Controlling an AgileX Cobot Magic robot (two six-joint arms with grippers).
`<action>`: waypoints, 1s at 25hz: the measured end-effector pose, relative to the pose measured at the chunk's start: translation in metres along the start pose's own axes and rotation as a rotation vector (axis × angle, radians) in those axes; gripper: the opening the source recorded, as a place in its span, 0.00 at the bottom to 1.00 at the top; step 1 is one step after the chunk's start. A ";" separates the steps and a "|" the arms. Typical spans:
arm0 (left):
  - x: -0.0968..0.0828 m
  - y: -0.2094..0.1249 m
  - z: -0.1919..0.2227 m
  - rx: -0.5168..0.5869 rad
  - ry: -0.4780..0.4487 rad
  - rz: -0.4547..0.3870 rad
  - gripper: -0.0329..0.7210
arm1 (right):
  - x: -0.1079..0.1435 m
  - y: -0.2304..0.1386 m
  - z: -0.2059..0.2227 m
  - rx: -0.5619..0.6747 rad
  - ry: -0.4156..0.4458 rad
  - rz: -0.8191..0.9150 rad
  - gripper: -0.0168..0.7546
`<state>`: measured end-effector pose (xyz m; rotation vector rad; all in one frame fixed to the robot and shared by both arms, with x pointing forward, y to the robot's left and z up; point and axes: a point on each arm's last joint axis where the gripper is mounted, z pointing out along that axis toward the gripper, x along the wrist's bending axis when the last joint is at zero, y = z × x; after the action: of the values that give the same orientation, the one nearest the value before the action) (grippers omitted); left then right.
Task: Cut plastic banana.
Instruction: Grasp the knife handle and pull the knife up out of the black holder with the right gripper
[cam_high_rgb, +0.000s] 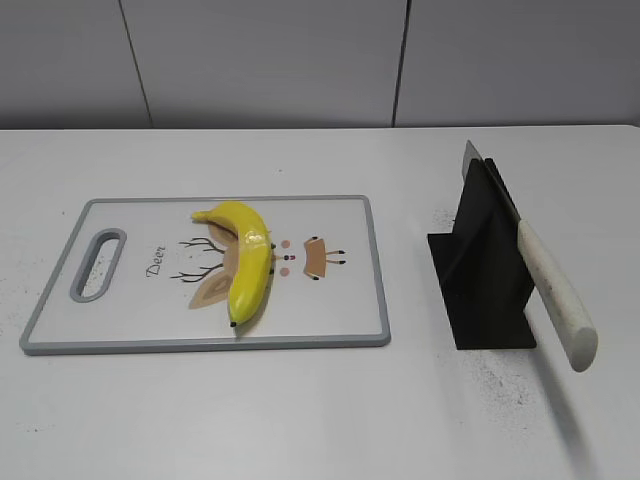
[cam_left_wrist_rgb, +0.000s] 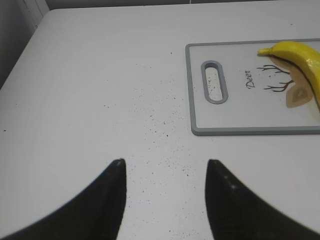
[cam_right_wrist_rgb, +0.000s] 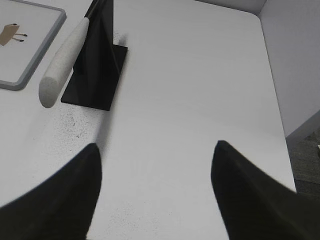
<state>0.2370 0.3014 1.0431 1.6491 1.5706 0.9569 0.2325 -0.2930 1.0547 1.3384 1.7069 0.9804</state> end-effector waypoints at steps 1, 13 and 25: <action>0.000 0.000 0.000 0.000 0.000 0.000 0.69 | 0.000 0.000 0.000 0.000 0.000 0.000 0.70; 0.000 0.000 0.000 0.000 0.000 0.000 0.69 | 0.000 0.000 0.000 0.000 0.000 0.000 0.70; 0.000 0.000 0.000 0.000 0.000 0.000 0.69 | 0.000 0.000 0.000 0.000 0.000 0.000 0.70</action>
<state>0.2370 0.3014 1.0431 1.6491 1.5706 0.9569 0.2325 -0.2930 1.0547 1.3384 1.7069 0.9804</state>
